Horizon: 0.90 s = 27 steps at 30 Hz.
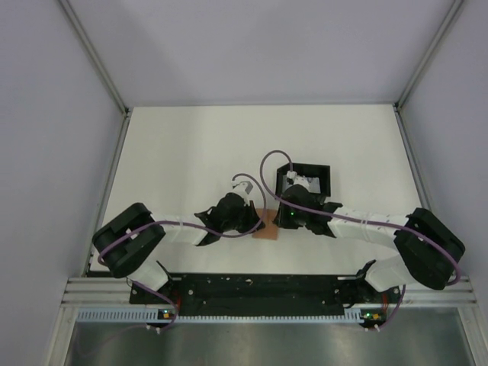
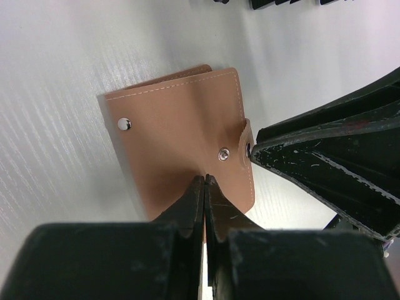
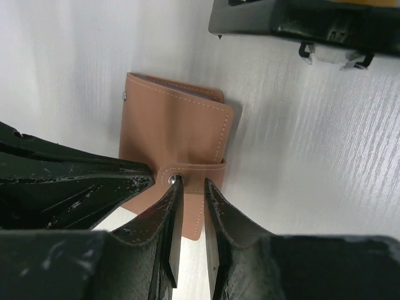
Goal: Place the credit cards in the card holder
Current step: Close the card holder at the center of the board.
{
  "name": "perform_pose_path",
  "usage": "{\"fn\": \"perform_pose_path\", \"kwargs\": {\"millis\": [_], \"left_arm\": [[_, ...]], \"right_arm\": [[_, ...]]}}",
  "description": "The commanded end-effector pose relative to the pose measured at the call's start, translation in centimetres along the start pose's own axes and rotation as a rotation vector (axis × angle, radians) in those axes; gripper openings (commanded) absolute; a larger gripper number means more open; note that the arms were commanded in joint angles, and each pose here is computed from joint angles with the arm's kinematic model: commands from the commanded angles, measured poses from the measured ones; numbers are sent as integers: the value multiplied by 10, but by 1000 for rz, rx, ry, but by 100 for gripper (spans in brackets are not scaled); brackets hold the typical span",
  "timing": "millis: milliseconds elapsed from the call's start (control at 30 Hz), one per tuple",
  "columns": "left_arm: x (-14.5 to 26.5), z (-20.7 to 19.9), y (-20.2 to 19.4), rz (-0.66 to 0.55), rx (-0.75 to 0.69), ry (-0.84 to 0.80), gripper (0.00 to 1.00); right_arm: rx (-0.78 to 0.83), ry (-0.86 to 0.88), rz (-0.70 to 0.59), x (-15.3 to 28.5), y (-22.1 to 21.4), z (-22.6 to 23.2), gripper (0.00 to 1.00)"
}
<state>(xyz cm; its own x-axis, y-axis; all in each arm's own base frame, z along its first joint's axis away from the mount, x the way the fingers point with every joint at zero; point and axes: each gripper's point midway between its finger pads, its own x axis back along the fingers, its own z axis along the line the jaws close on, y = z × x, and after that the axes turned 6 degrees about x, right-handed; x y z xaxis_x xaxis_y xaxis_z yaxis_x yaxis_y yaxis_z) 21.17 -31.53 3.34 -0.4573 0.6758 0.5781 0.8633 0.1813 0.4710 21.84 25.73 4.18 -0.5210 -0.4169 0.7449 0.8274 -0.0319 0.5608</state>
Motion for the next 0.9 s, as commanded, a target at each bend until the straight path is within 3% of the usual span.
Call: {"fn": "perform_pose_path", "kwargs": {"millis": [0, 567, 867], "left_arm": [[0, 37, -24, 55, -2, 123, 0], [-1, 39, -26, 62, -3, 134, 0], [0, 47, -27, 61, 5, 174, 0]], "right_arm": [[15, 50, -76, 7, 29, 17, 19], [39, 45, -96, 5, 42, 18, 11], [16, 59, -45, -1, 27, 17, 9]]}}
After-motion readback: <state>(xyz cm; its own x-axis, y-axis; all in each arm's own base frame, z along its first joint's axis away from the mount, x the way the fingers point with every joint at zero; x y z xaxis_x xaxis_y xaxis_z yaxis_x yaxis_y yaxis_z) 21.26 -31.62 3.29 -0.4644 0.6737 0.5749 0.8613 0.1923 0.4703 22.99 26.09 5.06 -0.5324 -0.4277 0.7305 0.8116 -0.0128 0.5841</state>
